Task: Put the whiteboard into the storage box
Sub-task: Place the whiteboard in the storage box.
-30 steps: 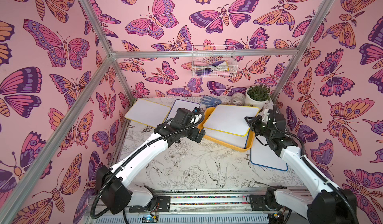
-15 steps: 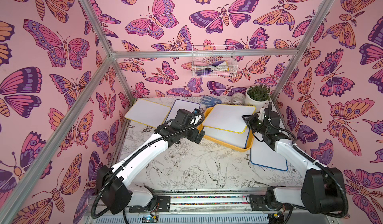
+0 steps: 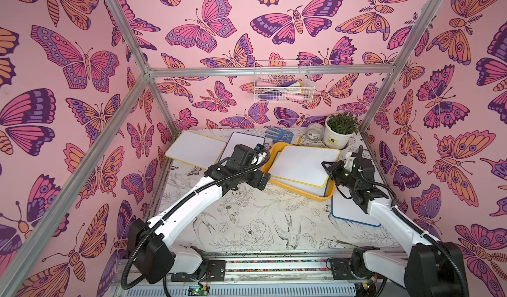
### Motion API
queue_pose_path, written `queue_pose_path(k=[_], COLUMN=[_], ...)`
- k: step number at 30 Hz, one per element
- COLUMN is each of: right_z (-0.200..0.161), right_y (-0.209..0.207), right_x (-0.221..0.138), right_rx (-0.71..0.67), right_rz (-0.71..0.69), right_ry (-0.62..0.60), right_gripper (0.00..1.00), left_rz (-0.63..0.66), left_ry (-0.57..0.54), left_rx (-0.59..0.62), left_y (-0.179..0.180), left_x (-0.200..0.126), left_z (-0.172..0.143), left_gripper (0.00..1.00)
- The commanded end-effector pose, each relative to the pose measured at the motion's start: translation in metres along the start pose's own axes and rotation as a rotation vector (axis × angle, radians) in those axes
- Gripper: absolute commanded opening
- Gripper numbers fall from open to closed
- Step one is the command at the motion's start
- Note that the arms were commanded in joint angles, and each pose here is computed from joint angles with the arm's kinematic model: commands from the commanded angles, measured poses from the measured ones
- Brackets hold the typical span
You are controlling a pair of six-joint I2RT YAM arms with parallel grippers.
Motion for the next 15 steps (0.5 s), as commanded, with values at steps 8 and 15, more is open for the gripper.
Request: queue_pose_path(k=[8,15], right_z=[0.006,-0.001], right_y=[0.001,-0.014], right_x=[0.016,0.041], right_rx=[-0.017,0.000], right_rz=[0.060,0.032], right_ry=[-0.006,0.073], right_gripper=[0.00,0.16], left_rz=[0.010,0.038], left_ry=[0.010,0.023], left_rx=[-0.020,-0.046], left_y=[0.005,0.013], left_x=[0.009,0.014], left_z=[-0.002,-0.002], left_gripper=[1.00,0.99])
Point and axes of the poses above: each gripper's point midway between its finger pads, its own x axis out along the fingers, its own y axis along the line the jaws close on, z = x × y, the point moved 7 cm from there along -x, back along the fingers, and after that the axes turned 15 degrees about -x, right-handed, at the moved point
